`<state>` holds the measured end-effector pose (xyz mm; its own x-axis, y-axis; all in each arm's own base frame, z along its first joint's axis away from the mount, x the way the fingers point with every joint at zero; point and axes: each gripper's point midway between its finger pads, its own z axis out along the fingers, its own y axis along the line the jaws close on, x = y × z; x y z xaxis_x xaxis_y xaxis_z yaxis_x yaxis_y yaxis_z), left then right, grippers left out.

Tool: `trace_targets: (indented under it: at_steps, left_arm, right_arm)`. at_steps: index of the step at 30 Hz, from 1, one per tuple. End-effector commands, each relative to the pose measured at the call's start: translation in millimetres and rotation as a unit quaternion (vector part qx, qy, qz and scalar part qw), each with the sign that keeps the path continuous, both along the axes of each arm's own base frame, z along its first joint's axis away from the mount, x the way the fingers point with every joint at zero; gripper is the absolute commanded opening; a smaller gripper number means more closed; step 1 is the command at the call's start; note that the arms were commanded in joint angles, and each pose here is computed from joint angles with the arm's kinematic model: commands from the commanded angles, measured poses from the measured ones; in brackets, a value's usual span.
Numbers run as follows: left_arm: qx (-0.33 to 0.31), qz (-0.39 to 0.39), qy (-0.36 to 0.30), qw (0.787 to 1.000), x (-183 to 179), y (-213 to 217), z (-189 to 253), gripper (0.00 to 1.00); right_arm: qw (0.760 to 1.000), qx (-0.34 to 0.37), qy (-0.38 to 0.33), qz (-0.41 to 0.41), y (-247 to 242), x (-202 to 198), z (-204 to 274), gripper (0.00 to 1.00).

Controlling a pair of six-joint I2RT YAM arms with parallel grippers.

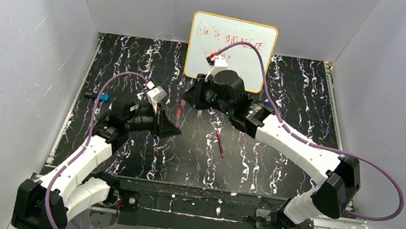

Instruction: Insert the pens into the pen caps

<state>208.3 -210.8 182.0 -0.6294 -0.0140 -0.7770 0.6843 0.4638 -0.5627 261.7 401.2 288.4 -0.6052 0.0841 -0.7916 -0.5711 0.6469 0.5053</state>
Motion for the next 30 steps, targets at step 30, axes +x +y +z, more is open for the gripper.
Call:
trace_targets:
  at_steps: [30]
  left_arm:
    - [0.005, -0.003, -0.007, 1.000, -0.8, 0.1, 3.0, 0.00]
  right_arm:
    - [0.999, 0.016, 0.017, 0.041, 16.6, -19.0, -16.0, 0.01]
